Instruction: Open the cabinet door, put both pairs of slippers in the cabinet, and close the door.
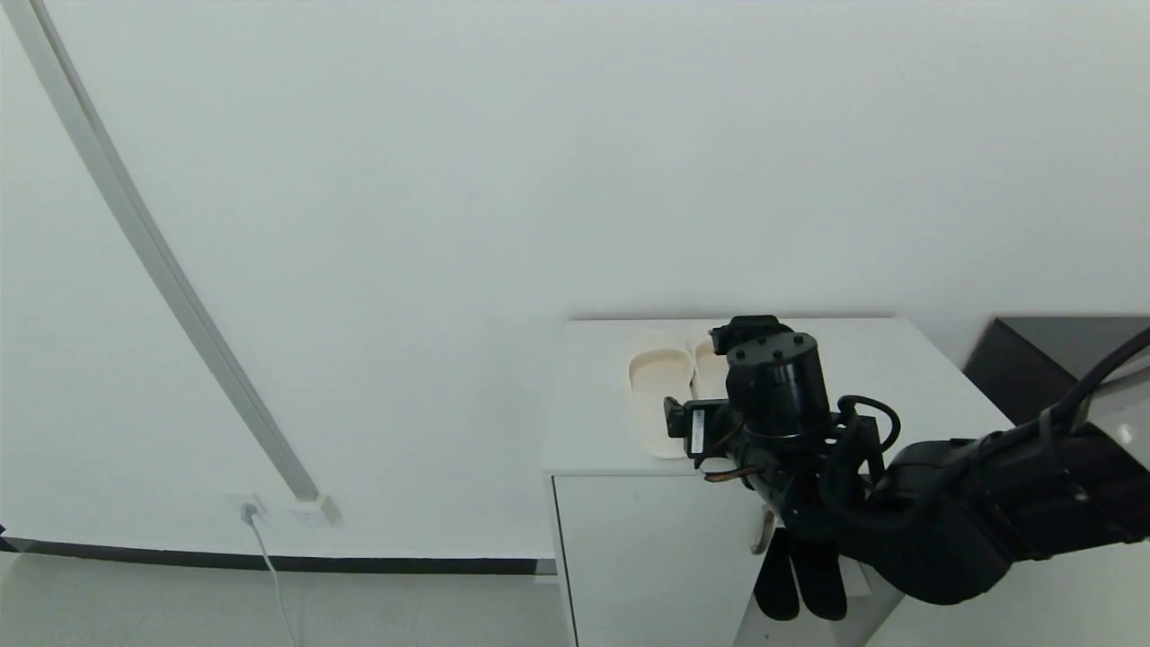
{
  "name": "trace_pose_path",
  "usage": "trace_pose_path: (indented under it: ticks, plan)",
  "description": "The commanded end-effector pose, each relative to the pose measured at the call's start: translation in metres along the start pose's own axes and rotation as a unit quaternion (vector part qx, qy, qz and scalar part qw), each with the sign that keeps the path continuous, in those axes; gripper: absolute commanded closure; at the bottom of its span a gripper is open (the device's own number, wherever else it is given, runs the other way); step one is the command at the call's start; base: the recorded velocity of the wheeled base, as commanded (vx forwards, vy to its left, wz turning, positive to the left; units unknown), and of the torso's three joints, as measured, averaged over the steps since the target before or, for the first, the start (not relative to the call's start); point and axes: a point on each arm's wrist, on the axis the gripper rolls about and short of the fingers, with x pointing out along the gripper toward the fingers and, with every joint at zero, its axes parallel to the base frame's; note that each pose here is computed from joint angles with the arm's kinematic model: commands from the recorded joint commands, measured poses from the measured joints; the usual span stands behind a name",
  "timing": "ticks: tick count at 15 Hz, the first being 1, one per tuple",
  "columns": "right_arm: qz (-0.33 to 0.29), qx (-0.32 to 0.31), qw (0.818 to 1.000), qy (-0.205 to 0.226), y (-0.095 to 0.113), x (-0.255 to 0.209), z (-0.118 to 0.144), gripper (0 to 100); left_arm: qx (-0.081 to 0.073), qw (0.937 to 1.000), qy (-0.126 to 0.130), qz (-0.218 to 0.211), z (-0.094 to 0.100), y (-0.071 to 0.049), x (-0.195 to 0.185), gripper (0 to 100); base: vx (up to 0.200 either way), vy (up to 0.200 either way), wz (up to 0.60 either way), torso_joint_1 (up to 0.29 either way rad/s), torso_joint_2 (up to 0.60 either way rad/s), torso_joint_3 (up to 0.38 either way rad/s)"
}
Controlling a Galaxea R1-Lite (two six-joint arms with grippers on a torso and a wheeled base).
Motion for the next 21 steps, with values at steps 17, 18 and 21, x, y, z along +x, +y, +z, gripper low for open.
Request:
trace_pose_path:
  ticks: [17,18,21]
  plan:
    - [-0.029,-0.004,1.0,0.0,-0.003,0.049,-0.016,0,-0.002,1.0,0.001,0.001,0.0,0.0,0.0,100,0.0,0.0,0.0,0.0,0.0,0.0]
    - [-0.03,-0.004,1.0,0.0,-0.002,0.053,-0.017,0,-0.002,1.0,0.001,0.001,0.0,0.0,0.0,100,0.0,0.0,0.0,0.0,0.0,0.0]
    - [-0.031,0.0,0.999,-0.005,-0.003,0.074,-0.019,0,-0.002,1.0,0.001,0.001,0.0,0.0,0.0,100,0.0,0.0,0.0,0.0,0.0,0.0]
